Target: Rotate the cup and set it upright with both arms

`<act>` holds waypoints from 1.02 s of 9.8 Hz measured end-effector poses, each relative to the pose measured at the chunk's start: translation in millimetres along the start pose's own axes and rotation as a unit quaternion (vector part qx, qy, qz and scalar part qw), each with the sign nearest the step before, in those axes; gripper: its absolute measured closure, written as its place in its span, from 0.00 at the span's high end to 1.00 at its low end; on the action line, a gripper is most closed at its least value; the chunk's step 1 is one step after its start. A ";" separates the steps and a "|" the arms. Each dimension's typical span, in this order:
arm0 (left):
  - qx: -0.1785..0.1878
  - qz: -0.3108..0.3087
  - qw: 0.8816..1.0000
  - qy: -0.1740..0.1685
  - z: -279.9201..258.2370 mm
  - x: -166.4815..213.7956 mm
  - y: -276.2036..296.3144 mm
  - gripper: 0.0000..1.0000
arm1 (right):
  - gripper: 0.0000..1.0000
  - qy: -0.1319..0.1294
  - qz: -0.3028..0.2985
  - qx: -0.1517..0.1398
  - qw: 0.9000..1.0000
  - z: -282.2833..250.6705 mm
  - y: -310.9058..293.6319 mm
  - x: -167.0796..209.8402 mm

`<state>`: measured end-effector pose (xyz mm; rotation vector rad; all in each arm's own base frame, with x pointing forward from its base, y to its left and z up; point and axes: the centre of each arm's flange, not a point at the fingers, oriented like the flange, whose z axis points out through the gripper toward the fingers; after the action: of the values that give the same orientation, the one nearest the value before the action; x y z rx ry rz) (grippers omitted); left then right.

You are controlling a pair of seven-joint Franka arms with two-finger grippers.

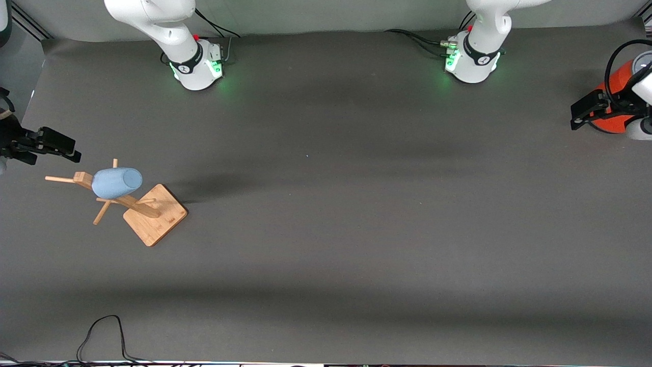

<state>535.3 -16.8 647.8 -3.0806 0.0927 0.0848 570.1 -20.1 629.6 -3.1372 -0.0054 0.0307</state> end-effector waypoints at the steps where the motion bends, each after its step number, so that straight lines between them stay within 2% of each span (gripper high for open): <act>1: 0.000 -0.005 1.000 0.000 0.4 0.3 0.0 1.00 | 1.00 -0.001 0.000 0.000 1.000 -0.8 -0.2 -0.9; 10: 0.000 -0.003 1.000 0.000 0.7 1.1 3.1 1.00 | 1.00 0.001 -0.021 0.000 1.000 -5.7 -11.4 -4.3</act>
<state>536.2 -19.9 646.9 -3.0806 0.0825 0.0846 565.8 -8.7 635.4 -3.1353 -0.0722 0.0271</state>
